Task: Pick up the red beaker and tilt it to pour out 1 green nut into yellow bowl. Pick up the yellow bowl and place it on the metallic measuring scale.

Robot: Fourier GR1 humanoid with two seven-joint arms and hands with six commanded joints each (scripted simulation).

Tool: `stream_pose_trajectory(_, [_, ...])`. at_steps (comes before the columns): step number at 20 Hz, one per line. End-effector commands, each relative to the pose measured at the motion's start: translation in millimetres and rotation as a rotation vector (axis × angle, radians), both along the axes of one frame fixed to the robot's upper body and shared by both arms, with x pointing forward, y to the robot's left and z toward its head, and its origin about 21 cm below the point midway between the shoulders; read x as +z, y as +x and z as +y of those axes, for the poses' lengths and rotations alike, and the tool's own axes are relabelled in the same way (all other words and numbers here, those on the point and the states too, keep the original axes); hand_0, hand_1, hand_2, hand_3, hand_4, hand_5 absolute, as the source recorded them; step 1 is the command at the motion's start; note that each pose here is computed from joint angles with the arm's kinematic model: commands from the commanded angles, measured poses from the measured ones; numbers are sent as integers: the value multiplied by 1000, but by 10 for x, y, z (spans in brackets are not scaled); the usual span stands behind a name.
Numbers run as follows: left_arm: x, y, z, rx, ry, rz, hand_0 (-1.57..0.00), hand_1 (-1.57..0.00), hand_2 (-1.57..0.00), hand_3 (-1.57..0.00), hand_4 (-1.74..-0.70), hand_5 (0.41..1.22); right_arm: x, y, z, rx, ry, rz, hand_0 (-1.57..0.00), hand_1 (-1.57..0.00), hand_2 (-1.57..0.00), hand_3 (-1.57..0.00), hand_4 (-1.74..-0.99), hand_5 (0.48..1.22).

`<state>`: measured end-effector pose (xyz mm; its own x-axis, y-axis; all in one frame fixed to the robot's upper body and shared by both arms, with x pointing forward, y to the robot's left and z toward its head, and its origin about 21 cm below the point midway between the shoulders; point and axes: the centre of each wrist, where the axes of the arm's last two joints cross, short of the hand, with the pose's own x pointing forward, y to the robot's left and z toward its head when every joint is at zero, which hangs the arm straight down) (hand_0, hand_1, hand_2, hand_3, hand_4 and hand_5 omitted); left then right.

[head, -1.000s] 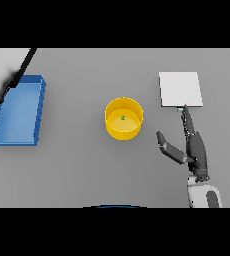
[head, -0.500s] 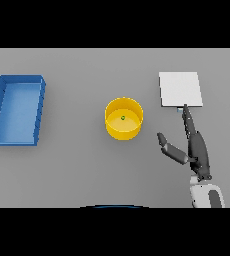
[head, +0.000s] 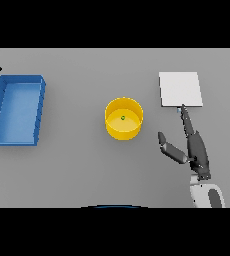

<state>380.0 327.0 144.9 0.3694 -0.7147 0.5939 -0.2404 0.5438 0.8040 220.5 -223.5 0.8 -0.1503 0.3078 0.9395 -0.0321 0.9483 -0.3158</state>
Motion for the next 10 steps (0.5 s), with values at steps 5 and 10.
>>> stream_pose_trajectory(5, [-298, -210, 31, 62, -61, 29, -1571, -1571, -1571, -1509, -1741, 1221, 10, -18, -17, 2, 10, -12, 1, 1, 1, 1, -1217, 666])
stream_pose_trajectory(10, [-524, -274, 11, 92, -57, 86, -1571, -1571, -1571, -1551, -1741, 967, -7, -50, -28, 2, -1, -11, 1, 1, 1, 1, -1205, 664])
